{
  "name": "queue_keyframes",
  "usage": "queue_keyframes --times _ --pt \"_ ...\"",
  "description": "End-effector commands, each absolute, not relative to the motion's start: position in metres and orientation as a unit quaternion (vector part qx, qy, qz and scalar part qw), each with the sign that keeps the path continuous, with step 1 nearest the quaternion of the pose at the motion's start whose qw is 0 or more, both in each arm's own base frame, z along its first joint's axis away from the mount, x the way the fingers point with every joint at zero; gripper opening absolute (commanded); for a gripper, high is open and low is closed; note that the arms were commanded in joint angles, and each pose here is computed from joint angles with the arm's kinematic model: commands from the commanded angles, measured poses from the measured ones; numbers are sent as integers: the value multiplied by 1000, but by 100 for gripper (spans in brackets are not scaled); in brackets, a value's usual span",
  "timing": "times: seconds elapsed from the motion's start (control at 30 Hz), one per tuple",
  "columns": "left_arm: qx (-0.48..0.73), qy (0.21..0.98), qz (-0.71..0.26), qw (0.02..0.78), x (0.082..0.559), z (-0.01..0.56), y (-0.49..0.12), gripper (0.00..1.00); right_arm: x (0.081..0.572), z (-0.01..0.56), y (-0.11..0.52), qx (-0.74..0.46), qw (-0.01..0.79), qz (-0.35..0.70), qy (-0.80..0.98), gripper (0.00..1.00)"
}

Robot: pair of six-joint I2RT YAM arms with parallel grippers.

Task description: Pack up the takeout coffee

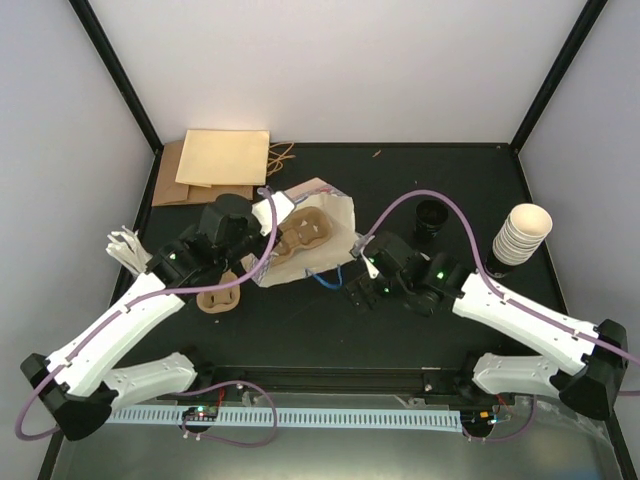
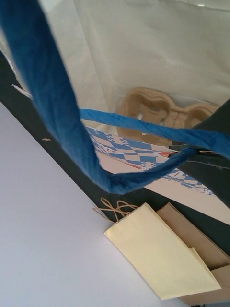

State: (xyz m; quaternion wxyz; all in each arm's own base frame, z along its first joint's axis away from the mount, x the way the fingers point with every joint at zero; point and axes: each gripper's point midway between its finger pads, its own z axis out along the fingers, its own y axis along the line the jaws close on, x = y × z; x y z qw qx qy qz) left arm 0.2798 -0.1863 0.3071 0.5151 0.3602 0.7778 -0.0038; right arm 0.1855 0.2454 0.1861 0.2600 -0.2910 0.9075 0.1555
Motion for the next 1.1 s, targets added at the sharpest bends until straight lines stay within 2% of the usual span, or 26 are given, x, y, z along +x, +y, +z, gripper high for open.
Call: queue_keyframes --times 0.0,0.37,0.73,1.07 --pt "354 759 -48 545 268 327 -194 2 169 182 245 -292 251 189 903 99" --pt "370 741 -112 549 245 342 -207 2 159 172 214 -274 267 167 909 99" --pt "361 751 -116 541 246 341 -208 1 164 224 204 -267 343 189 881 100" --pt "305 802 -132 497 262 357 -209 2 190 257 201 -225 391 156 879 100"
